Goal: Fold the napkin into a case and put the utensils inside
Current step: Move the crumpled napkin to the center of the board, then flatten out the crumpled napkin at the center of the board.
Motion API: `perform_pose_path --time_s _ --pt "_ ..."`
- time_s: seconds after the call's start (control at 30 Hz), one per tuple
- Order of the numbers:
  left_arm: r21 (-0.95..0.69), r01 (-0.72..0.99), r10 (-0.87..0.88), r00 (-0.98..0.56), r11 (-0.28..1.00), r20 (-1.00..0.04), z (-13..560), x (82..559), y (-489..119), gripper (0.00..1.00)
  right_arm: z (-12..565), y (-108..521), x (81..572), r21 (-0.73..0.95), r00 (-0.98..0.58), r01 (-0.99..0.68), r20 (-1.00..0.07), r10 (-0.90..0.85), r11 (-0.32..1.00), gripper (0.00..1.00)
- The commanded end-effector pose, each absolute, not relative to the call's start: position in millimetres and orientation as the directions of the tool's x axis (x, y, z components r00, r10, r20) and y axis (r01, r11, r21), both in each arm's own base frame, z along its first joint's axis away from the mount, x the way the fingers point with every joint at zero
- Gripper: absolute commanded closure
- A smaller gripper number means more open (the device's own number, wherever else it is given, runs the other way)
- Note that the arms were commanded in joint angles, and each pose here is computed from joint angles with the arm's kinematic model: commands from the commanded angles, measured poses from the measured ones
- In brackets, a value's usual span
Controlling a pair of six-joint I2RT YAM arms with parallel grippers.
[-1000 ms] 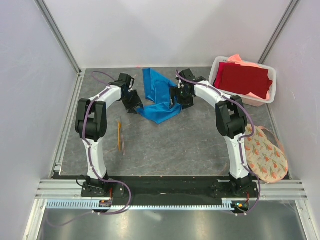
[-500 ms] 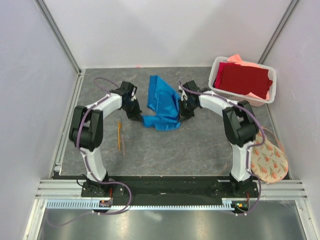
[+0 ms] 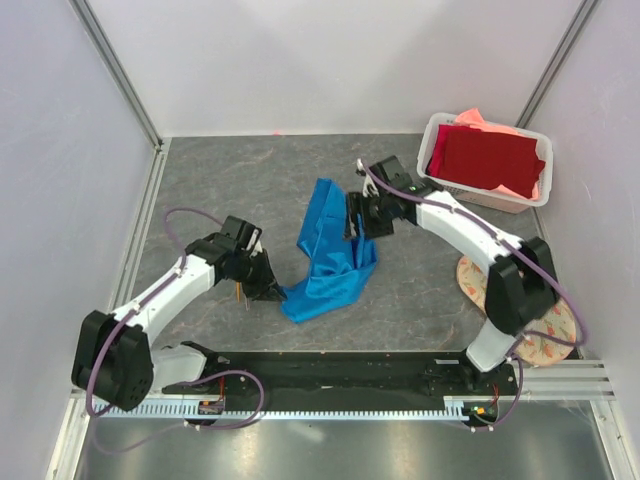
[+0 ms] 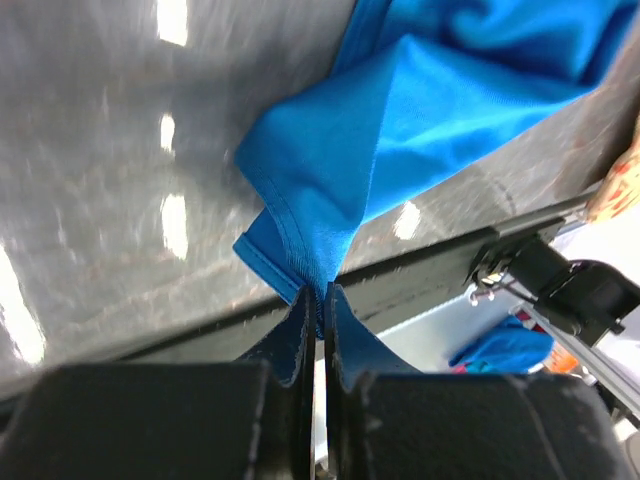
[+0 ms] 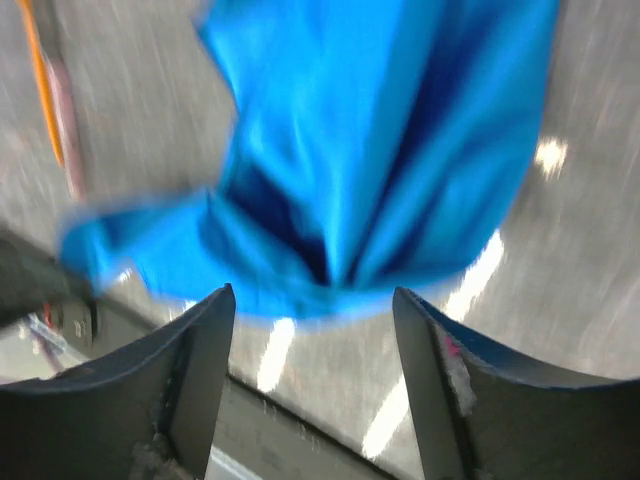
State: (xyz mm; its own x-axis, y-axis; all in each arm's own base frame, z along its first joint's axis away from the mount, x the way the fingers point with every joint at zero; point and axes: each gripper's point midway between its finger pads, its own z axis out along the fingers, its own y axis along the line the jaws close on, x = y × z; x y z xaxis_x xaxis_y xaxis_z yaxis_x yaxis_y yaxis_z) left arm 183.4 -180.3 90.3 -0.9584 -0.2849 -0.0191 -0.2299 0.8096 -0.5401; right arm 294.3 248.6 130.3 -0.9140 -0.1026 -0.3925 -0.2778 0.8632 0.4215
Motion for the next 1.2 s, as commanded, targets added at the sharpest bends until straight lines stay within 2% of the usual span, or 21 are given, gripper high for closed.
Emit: perform_pose_path --time_s 0.0,0.03,0.07,0.13,0.27,0.7,1.0,1.13,1.17 --pt "-0.571 -0.295 -0.329 -0.943 0.767 0.046 102.4 165.6 -186.2 0.98 126.2 273.0 359.0 0.369 -0.887 -0.271 -0.455 -0.081 0.889 0.38" --pt "-0.582 -0.283 -0.323 -0.946 0.762 0.037 106.3 163.4 -187.7 0.98 139.0 282.1 377.0 0.367 -0.868 -0.273 -0.493 -0.062 0.889 0.40" --pt "-0.585 -0.294 -0.333 -0.942 0.756 0.043 107.5 161.2 -187.8 0.98 124.1 285.4 384.8 0.352 -0.880 -0.256 -0.470 -0.067 0.900 0.44" --pt "-0.596 -0.295 -0.336 -0.941 0.747 0.045 111.3 158.1 -188.9 0.98 132.6 296.0 404.1 0.336 -0.861 -0.240 -0.507 -0.040 0.911 0.45" --pt "-0.605 -0.295 -0.337 -0.940 0.739 0.047 114.3 154.7 -190.3 0.98 106.5 309.8 417.6 0.306 -0.874 -0.190 -0.486 -0.019 0.933 0.53" --pt "-0.606 -0.279 -0.306 -0.950 0.745 0.061 113.3 151.1 -192.3 0.98 51.3 329.9 430.5 0.161 -0.861 -0.158 -0.506 -0.056 0.974 0.55" --pt "-0.599 -0.267 -0.292 -0.955 0.755 0.057 111.7 148.3 -190.0 0.98 31.4 325.9 428.2 0.138 -0.872 -0.139 -0.487 -0.055 0.981 0.73" --pt "-0.591 -0.264 -0.291 -0.955 0.763 0.051 112.5 148.2 -188.4 0.98 34.3 329.4 428.3 0.154 -0.872 -0.145 -0.487 -0.052 0.977 0.91" --pt "-0.590 -0.261 -0.294 -0.955 0.764 0.042 114.1 149.1 -187.6 0.98 39.5 329.6 429.1 0.160 -0.869 -0.147 -0.493 -0.050 0.976 0.99"
